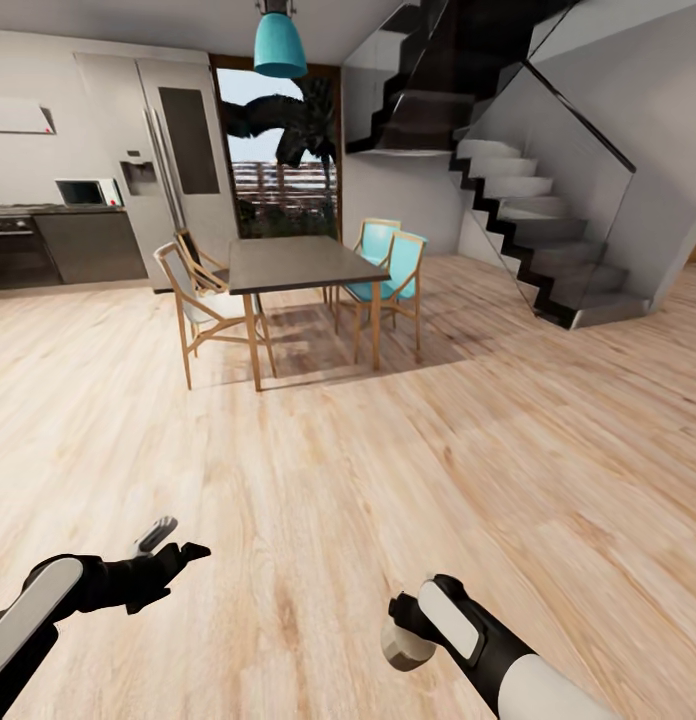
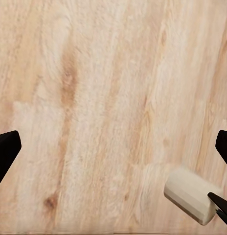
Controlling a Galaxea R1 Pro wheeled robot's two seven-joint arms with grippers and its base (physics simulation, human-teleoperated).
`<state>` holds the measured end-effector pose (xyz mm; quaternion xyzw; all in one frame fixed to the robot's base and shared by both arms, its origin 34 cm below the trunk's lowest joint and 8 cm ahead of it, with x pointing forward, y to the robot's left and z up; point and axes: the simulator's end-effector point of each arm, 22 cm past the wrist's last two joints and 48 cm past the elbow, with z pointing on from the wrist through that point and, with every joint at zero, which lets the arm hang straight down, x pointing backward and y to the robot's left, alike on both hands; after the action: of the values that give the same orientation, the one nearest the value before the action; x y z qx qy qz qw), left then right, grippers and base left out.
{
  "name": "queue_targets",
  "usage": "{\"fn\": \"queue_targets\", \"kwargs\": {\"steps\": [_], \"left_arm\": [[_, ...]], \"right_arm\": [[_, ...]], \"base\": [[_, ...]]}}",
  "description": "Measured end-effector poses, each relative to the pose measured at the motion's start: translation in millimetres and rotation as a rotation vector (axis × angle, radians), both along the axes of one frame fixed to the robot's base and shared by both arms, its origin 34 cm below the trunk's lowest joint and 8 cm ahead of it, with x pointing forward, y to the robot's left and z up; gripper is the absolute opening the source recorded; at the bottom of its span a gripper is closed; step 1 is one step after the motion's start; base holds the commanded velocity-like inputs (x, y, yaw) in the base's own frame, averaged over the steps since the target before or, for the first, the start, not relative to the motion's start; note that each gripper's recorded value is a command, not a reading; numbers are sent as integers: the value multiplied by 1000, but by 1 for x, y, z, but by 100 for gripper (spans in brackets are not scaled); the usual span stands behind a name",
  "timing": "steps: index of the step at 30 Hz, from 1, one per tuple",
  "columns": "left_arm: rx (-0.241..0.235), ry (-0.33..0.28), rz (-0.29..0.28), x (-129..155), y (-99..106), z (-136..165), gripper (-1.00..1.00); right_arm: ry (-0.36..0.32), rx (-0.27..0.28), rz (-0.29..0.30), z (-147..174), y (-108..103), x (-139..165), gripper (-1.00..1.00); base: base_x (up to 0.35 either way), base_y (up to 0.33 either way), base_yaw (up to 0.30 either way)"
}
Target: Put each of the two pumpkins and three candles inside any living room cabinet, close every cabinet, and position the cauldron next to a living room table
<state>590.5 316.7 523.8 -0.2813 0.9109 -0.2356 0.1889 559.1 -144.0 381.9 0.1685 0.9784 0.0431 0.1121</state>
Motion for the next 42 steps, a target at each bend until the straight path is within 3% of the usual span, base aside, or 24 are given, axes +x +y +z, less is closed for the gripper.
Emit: {"fn": "queue_targets", "kwargs": {"steps": [15, 31, 42], "left_arm": [[0, 2, -2, 7, -1, 31, 100], [-1, 3, -4, 9, -2, 45, 100], [-15, -13, -10, 12, -7, 56, 100]], "right_arm": [[4, 2, -1, 29, 0, 6, -100], [6, 0, 0, 44, 0, 7, -100], [6, 0, 0, 48, 0, 8, -100]], "base": [[-331, 0, 14], [-331, -19, 265], [-38, -12, 276]]}}
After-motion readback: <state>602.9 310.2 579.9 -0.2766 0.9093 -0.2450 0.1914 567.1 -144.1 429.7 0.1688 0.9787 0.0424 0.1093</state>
